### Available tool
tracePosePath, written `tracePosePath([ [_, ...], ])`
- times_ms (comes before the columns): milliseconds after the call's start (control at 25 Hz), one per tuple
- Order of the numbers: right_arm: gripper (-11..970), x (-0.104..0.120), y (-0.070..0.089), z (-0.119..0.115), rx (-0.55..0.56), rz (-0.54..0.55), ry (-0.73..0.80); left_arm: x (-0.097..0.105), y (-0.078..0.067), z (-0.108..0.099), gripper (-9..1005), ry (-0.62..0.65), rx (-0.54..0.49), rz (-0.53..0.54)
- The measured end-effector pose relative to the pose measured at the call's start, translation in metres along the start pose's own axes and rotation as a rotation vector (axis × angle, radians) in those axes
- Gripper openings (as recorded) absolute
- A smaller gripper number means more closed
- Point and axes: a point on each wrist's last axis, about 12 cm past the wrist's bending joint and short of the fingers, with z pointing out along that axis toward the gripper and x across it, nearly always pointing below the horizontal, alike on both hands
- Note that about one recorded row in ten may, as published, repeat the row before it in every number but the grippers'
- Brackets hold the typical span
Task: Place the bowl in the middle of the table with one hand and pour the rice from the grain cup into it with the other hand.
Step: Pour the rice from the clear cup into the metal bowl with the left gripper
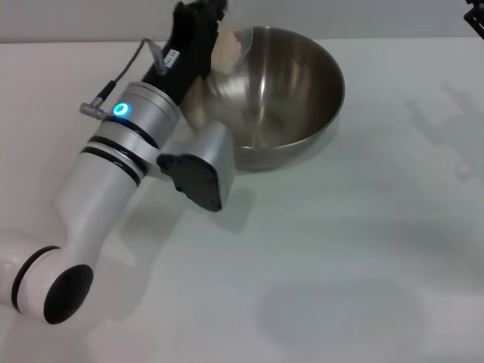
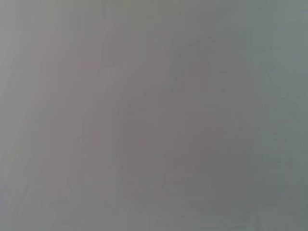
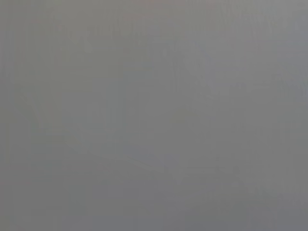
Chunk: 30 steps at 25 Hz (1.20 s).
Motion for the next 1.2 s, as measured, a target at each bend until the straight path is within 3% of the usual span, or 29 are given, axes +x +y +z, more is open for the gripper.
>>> tracePosePath([
  [320,840,0.000,0.001,-0.001,-0.005,0.002,-0.006,-0.007,-0.003,0.004,25,-0.050,0.040,0.272],
  [640,840,0.000,0.002,-0.002,-0.004,0.003,-0.006,-0.006,-0.004,0.005,25,-0.064,0.050,0.418],
  [1040,840,0.000,0.003,-0.001,-0.011,0.006,-0.004,0.003,-0.009,0.006,25,-0.062,0.085,0.680],
  [1200,840,0.000,0.003,-0.002,-0.010,0.006,-0.003,0.004,-0.011,0.005,26,-0.066,0.093,0.728],
])
